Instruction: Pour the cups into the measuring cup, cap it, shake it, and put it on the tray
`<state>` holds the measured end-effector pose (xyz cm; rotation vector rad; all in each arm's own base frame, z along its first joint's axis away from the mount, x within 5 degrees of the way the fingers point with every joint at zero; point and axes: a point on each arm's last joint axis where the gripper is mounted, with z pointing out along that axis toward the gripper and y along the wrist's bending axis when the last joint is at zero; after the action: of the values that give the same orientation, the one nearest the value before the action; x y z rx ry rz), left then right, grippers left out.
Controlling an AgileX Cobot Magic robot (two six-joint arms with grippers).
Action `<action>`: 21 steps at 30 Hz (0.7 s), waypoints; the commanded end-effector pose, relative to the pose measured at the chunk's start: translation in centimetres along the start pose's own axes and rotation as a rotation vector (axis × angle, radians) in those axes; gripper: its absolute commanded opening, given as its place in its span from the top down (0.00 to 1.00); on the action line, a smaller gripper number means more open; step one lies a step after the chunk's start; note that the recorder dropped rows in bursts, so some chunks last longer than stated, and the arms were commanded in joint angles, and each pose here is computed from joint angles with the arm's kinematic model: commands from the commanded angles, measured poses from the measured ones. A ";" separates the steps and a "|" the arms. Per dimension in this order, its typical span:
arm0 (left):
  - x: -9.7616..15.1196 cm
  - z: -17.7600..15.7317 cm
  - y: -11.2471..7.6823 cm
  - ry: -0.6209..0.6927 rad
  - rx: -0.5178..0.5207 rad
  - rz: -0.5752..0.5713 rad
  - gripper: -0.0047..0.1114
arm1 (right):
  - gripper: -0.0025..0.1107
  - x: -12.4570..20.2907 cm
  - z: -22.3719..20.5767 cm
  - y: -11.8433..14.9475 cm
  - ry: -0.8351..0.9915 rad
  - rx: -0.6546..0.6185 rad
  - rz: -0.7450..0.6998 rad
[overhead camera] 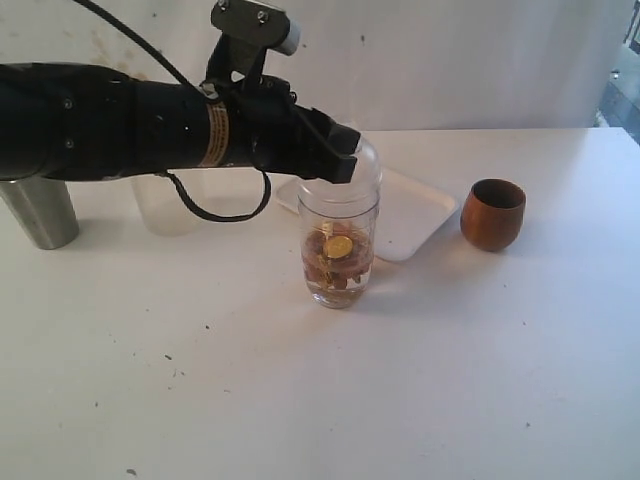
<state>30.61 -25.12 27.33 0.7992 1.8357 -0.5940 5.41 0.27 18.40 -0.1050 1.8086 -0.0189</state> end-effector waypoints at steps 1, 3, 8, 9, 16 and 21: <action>0.6 0.6 0.0 0.019 0.001 -0.030 0.96 | 0.97 -0.1 0.0 0.0 -0.014 -0.002 0.003; 0.8 0.8 0.0 0.024 0.009 -0.032 0.96 | 0.97 -0.1 0.0 0.0 -0.014 -0.002 0.003; 0.7 0.8 -0.1 0.020 0.018 -0.032 0.96 | 0.97 -0.1 0.0 0.0 -0.014 -0.002 0.003; 0.7 0.8 -0.1 0.020 0.018 -0.032 0.95 | 0.97 -0.1 0.0 0.0 -0.014 -0.002 0.003; 0.7 0.8 -0.1 0.020 0.018 -0.032 0.63 | 0.97 -0.1 0.0 0.0 -0.014 -0.002 0.003; 0.7 0.8 -0.1 0.020 0.018 -0.032 0.46 | 0.97 -0.1 0.0 0.0 -0.014 -0.002 0.003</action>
<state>30.86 -25.45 26.93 0.7855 1.8516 -0.6242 5.41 0.27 18.40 -0.1050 1.8086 -0.0189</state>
